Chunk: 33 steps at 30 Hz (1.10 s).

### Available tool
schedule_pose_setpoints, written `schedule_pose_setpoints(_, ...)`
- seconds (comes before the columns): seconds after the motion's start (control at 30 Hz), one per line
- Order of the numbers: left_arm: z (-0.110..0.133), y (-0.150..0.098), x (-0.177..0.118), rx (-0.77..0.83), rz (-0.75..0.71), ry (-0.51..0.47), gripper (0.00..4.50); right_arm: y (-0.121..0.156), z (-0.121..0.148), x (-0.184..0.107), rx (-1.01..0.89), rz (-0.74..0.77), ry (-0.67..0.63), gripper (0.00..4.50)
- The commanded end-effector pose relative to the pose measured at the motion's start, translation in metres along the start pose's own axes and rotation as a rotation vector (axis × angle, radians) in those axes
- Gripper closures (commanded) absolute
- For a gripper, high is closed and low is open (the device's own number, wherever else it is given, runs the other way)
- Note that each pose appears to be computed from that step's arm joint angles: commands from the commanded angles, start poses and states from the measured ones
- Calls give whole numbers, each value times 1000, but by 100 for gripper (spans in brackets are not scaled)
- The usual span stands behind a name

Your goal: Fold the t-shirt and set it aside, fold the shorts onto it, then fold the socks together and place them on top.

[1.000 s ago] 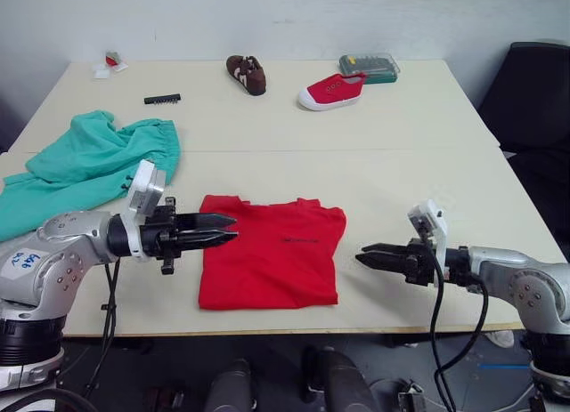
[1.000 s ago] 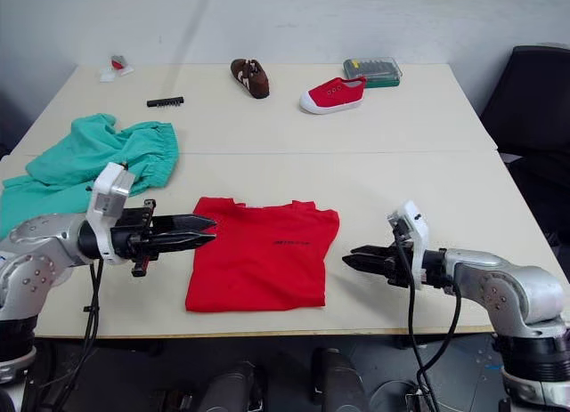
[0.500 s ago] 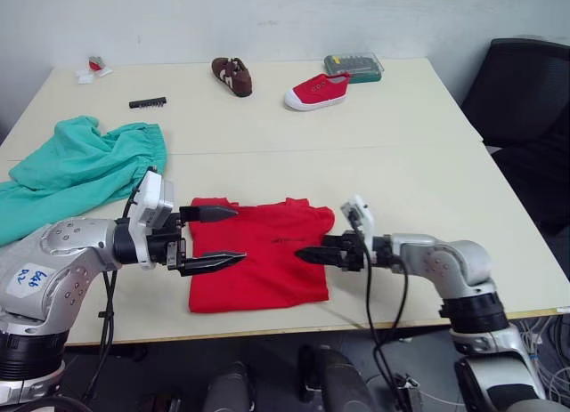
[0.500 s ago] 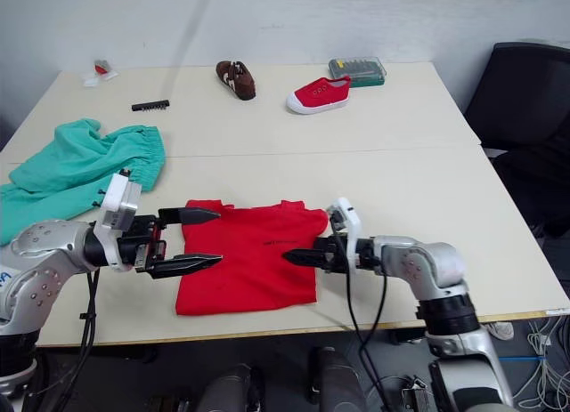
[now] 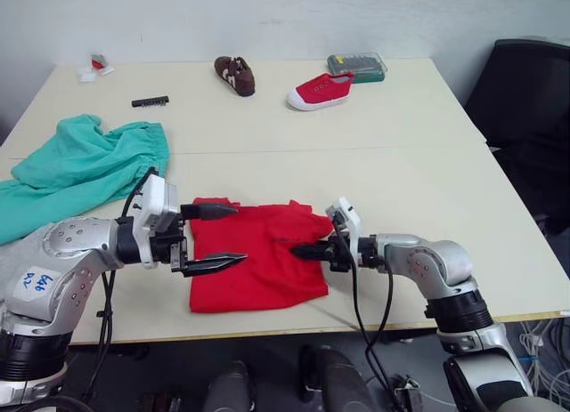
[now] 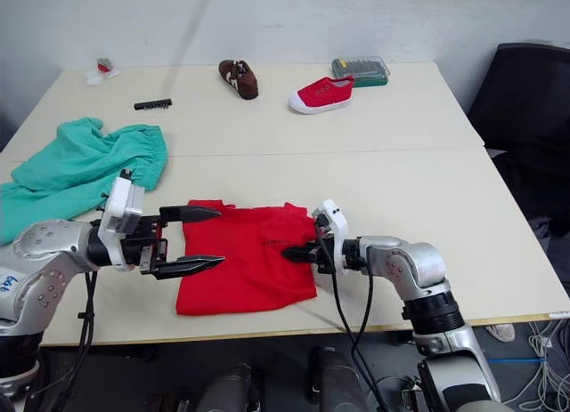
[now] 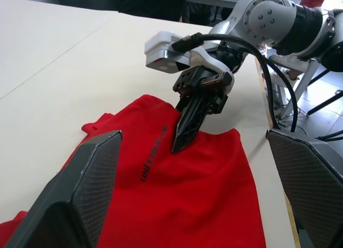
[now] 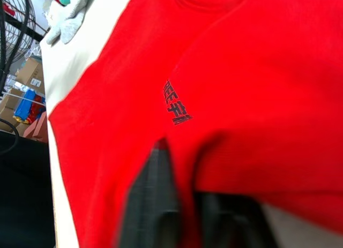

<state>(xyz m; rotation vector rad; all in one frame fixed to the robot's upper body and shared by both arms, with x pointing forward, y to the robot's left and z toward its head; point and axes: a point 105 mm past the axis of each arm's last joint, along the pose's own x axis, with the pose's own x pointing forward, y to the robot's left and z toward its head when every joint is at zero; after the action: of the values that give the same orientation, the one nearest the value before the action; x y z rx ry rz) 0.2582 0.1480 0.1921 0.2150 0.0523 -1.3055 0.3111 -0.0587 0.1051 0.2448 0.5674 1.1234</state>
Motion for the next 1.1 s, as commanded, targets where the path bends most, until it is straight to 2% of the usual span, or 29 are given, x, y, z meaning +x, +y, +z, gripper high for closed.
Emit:
schedule_pose_setpoints(0.03, 7, 2, 2, 46, -12, -15, 0, -2, 2, -10, -6, -34, -21, 448)
schedule_pose_setpoints(0.13, 8, 4, 4, 50, -23, -22, 0, -10, -2, -31, -43, -99, 7, 448)
schedule_pose_setpoints(0.23, 8, 5, 7, 55, -39, -28, 0, -26, -2, -70, -53, -205, 27, 448)
schedule_pose_setpoints(0.37, 5, 5, 11, 55, -57, -30, 0, -58, -4, -151, -58, -425, 63, 448)
schedule_pose_setpoints(0.47, 3, 4, 12, 56, -68, -34, 0, -70, -9, -187, -72, -517, 98, 448)
schedule_pose_setpoints(0.53, 3, 5, 14, 60, -79, -37, 0, -82, -15, -229, -64, -633, 131, 448)
schedule_pose_setpoints(0.6, 2, 6, 16, 64, -84, -40, 0, -87, -21, -257, -55, -705, 155, 448)
schedule_pose_setpoints(0.8, 0, 6, 18, 70, -94, -44, 0, -93, -43, -297, -27, -822, 201, 448)
schedule_pose_setpoints(0.93, 0, 6, 20, 71, -100, -48, 0, -92, -38, -299, -3, -828, 99, 448)
schedule_pose_setpoints(1.0, 0, 6, 22, 72, -105, -52, 0, -92, -32, -300, -15, -848, 56, 395)
schedule_pose_setpoints(1.1, 1, 6, 22, 73, -104, -54, 0, -95, -21, -312, -109, -964, 10, 310)
